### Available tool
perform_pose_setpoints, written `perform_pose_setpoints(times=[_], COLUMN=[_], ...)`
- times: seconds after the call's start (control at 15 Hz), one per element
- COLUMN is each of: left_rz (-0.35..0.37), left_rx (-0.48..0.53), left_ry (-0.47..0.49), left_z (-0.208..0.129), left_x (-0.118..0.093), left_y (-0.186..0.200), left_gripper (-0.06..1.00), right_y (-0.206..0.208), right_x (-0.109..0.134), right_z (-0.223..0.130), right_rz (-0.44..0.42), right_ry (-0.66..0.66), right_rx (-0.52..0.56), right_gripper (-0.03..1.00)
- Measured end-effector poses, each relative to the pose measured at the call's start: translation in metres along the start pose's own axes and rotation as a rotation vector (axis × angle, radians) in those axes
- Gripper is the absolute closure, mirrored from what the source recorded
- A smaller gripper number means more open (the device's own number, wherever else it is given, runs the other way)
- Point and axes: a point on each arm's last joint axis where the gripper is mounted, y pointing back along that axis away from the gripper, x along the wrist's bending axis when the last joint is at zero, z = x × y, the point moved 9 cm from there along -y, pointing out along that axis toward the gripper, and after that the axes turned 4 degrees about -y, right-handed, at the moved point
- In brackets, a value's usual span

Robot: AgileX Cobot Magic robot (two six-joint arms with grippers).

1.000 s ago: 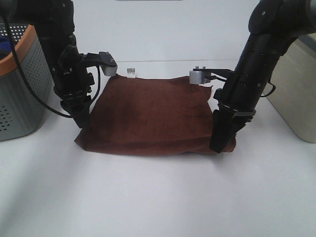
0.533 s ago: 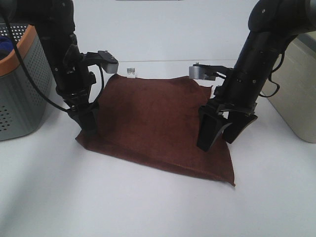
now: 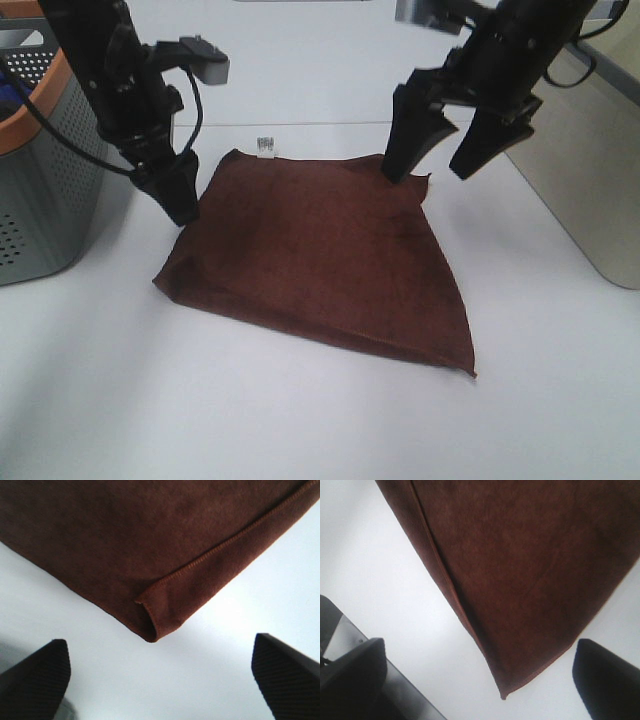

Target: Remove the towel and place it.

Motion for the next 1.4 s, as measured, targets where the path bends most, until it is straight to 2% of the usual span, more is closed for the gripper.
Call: perform_pose_setpoints(times=[0.13,0.27,0.47,0.53,0.6,0.8,0.93,1.07,1.2,1.33,1.4], left_rz=[0.078,0.167,0.333,0.396,0.458,0.525,0.528,0.533,0.554,0.571,0.578], left_rx=[-0.076,-0.170,-0.260,-0.259,-0.262,-0.305,-0.328,-0.336,-0.321,-0.330,-0.339], left_ry=[0.056,0.151,0.342,0.400,0.490,0.675,0.799,0.898,0.890,0.877,0.875], left_z=[0.013,0.026,0.024,0.014,-0.006,-0.058,-0.100,-0.145,-0.168,-0.185,-0.189], left_x=[0.005,0.012,0.029,0.040,0.054,0.084,0.095,0.088,0.056,0.011,0.000], left_y=[0.040,0.084,0.146,0.159,0.176,0.212,0.228,0.242,0.252,0.261,0.263], left_gripper=[0.01,0.01,0.01,0.01,0.01,0.01,0.01,0.01,0.01,0.01,0.01], right_y=[0.042,0.087,0.145,0.161,0.184,0.235,0.270,0.290,0.296,0.297,0.295], right_x=[0.013,0.020,0.013,0.005,-0.021,-0.084,-0.108,-0.097,-0.073,-0.045,-0.040], right_z=[0.024,0.042,0.054,0.053,0.049,0.029,0.010,-0.012,-0.048,-0.099,-0.110], right_rz=[-0.027,-0.088,-0.222,-0.255,-0.308,-0.417,-0.514,-0.571,-0.573,-0.570,-0.569], right_ry=[-0.016,-0.027,-0.081,-0.115,-0.187,-0.337,-0.364,-0.309,-0.305,-0.318,-0.322], right_rx=[-0.121,-0.242,-0.381,-0.415,-0.459,-0.543,-0.587,-0.599,-0.606,-0.627,-0.631], right_gripper=[0.08,0.08,0.08,0.08,0.09,0.10,0.10,0.11,0.11,0.11,0.11])
